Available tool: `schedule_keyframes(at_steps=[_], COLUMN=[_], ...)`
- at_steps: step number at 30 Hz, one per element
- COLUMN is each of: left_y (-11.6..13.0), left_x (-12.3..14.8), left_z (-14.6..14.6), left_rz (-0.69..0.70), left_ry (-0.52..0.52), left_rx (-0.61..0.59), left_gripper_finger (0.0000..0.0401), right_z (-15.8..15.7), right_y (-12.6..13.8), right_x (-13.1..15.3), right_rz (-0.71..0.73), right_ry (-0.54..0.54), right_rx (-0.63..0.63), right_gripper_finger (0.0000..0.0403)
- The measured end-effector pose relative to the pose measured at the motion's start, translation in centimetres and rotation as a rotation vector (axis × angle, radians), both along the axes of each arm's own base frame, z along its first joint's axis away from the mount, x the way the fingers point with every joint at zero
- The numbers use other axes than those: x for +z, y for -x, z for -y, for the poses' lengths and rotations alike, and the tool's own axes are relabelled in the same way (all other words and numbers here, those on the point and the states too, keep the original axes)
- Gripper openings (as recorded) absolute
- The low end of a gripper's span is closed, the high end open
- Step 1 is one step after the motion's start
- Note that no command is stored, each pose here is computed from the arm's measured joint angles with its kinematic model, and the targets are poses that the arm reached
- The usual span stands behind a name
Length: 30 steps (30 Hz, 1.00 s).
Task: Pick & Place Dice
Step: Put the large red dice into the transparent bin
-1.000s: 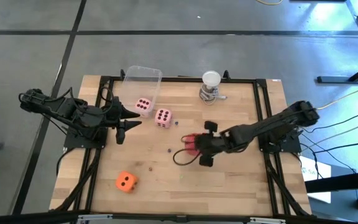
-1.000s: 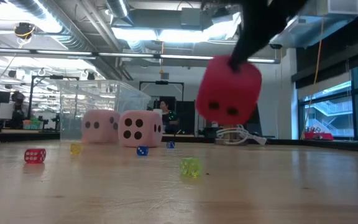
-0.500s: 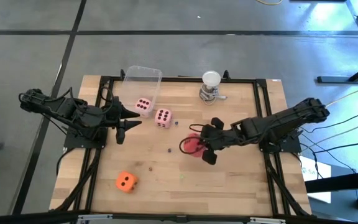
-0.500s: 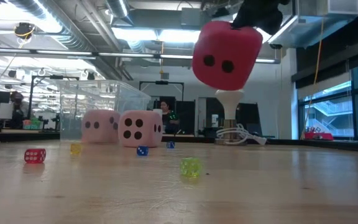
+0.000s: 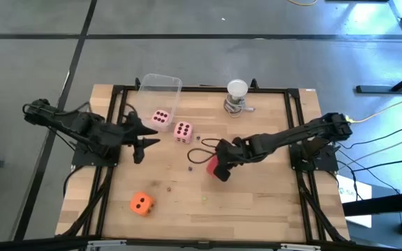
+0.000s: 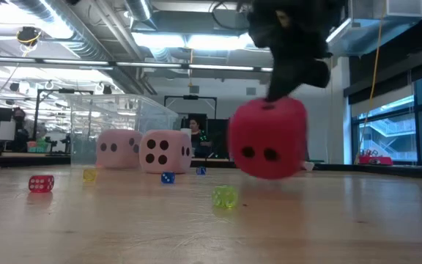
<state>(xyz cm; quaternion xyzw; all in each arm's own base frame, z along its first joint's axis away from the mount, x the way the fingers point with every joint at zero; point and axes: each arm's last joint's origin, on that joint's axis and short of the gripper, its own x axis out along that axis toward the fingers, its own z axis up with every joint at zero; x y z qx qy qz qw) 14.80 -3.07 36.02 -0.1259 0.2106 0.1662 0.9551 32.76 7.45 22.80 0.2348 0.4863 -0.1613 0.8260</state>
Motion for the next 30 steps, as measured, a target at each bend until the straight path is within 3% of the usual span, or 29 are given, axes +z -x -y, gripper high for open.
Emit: schedule_keyframes(at_steps=[5, 10, 13, 20, 30], left_y=[-1.6, -3.9, -4.7, -5.1, -6.8], left_x=[-4.1, -8.6, -10.3, -11.1, -12.4], left_z=[0.4, 1.0, 1.3, 1.4, 2.9], left_rz=[-0.078, 0.018, 0.098, 0.102, 0.065], left_ry=[-0.048, -0.085, -0.049, -0.034, -0.012], left_rx=[0.032, 0.045, 0.041, 0.031, -0.160], left_gripper_finger=[0.0142, 0.0153, 0.0173, 0.0223, 0.0249], right_z=[1.0, 1.6, 1.4, 1.8, 1.9], right_y=[0.0, 0.1, -0.2, -1.2, -1.9], right_x=[1.7, 2.4, 2.5, 2.9, 3.2], right_rz=[0.084, 0.113, 0.142, 0.239, 0.302], right_ry=[-0.057, -0.065, -0.098, -0.136, -0.174], right_rx=[-0.031, -0.045, -0.032, -0.037, -0.026], right_gripper_finger=[0.0001, 0.0001, 0.0001, 0.0001, 0.0001])
